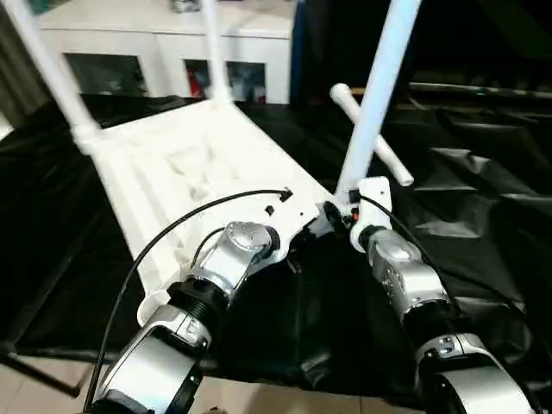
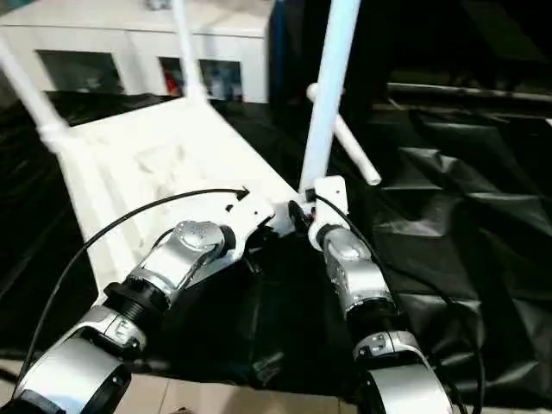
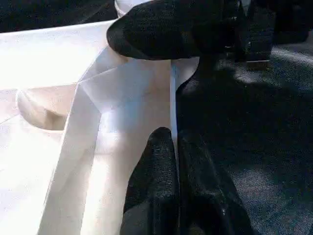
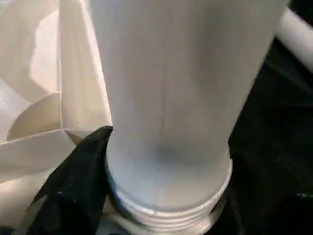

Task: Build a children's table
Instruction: Rotate leg to tighten, then rotate table base

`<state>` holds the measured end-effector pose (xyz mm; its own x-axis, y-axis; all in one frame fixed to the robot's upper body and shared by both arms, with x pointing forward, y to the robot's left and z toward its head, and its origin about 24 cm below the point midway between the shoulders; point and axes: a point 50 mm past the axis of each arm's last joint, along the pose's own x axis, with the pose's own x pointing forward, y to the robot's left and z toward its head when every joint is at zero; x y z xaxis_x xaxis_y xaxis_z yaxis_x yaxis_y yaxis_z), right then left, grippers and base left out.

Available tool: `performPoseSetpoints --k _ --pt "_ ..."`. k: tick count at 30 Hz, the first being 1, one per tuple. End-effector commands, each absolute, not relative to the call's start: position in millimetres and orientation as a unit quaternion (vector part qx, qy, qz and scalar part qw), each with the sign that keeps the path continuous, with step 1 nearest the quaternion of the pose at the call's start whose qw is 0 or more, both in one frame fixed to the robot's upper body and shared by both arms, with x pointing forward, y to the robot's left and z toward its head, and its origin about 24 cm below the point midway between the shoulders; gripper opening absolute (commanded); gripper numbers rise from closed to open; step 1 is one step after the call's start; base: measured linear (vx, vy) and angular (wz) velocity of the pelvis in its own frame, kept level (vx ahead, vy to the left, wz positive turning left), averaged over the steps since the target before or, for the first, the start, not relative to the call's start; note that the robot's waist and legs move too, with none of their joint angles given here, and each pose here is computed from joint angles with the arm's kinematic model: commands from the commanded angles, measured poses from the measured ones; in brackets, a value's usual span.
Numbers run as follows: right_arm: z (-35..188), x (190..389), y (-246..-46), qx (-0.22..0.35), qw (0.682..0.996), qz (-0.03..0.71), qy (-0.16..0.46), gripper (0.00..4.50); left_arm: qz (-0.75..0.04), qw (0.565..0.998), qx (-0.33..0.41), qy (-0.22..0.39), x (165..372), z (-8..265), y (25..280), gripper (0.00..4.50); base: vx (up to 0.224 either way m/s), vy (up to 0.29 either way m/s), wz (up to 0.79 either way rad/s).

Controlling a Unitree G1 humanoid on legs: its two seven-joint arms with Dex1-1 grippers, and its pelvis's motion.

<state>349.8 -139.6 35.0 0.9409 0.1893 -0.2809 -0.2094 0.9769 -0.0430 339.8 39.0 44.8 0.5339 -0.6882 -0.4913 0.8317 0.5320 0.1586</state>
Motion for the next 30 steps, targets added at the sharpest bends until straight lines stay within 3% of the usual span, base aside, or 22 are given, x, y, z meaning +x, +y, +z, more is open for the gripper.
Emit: performPoseSetpoints --k 1,2,3,9,10,13,15,16,17,19,21,23,25,26,29,30 --pt "45 346.6 -166.0 -0.062 0.990 0.058 0.114 3.80 -0.444 0.867 0.180 0.137 345 57 36 0.00 0.000 0.000 0.00" --pt "48 343.7 -170.4 -0.063 0.991 0.057 0.107 3.84 -0.447 0.869 0.170 0.130 346 59 35 0.45 0.000 0.000 0.00" --pt "50 341.8 -173.2 -0.063 0.991 0.055 0.102 3.84 -0.448 0.871 0.160 0.126 347 61 34 0.57 0.000 0.000 0.00" --pt "59 325.8 -186.0 -0.077 0.992 0.063 0.083 3.84 -0.407 0.897 0.149 0.082 359 78 34 1.02 0.000 0.000 0.00" --pt "61 319.7 -189.3 -0.084 0.991 0.066 0.085 3.84 -0.365 0.919 0.140 0.060 368 89 42 1.06 0.000 0.000 0.00" --pt "67 314.3 -186.9 -0.082 0.990 0.084 0.072 3.84 -0.330 0.930 0.155 0.048 375 96 55 1.46 0.000 0.000 0.00" --pt "71 312.0 -181.5 -0.058 0.991 0.108 0.056 3.84 -0.317 0.934 0.158 0.050 377 97 64 1.45 0.000 0.000 0.00" --pt "75 310.0 -176.5 -0.034 0.990 0.130 0.044 3.84 -0.307 0.936 0.163 0.050 378 98 72 1.47 0.000 0.000 0.00" --pt "76 309.2 -174.4 -0.026 0.989 0.139 0.041 3.84 -0.302 0.938 0.166 0.049 379 99 77 1.81 0.000 0.000 0.00" --pt "73 304.2 -165.4 0.001 0.981 0.186 0.051 3.84 -0.276 0.946 0.167 0.042 378 107 105 1.87 0.000 0.000 0.00" --pt "69 301.7 -165.3 -0.010 0.977 0.202 0.070 3.84 -0.255 0.951 0.168 0.041 375 112 123 1.87 0.000 0.000 0.00" --pt "65 299.3 -167.3 -0.025 0.974 0.208 0.092 3.84 -0.231 0.957 0.171 0.034 372 116 139 2.22 0.000 0.000 0.00" --pt "59 298.0 -175.1 -0.039 0.975 0.186 0.115 3.84 -0.158 0.967 0.201 0.018 360 124 177 2.27 0.000 0.000 0.00" --pt "59 298.0 -175.1 -0.039 0.975 0.186 0.115 3.84 -0.158 0.967 0.201 0.018 360 124 177 2.35 0.000 0.000 0.00" --pt "55 291.1 -174.4 -0.053 0.968 0.207 0.134 3.84 -0.039 0.971 0.233 0.035 344 128 227 2.69 0.000 0.000 0.00" --pt "55 291.1 -174.4 -0.053 0.968 0.207 0.134 3.84 -0.039 0.971 0.233 0.035 344 128 227 2.74 0.000 0.000 0.00"
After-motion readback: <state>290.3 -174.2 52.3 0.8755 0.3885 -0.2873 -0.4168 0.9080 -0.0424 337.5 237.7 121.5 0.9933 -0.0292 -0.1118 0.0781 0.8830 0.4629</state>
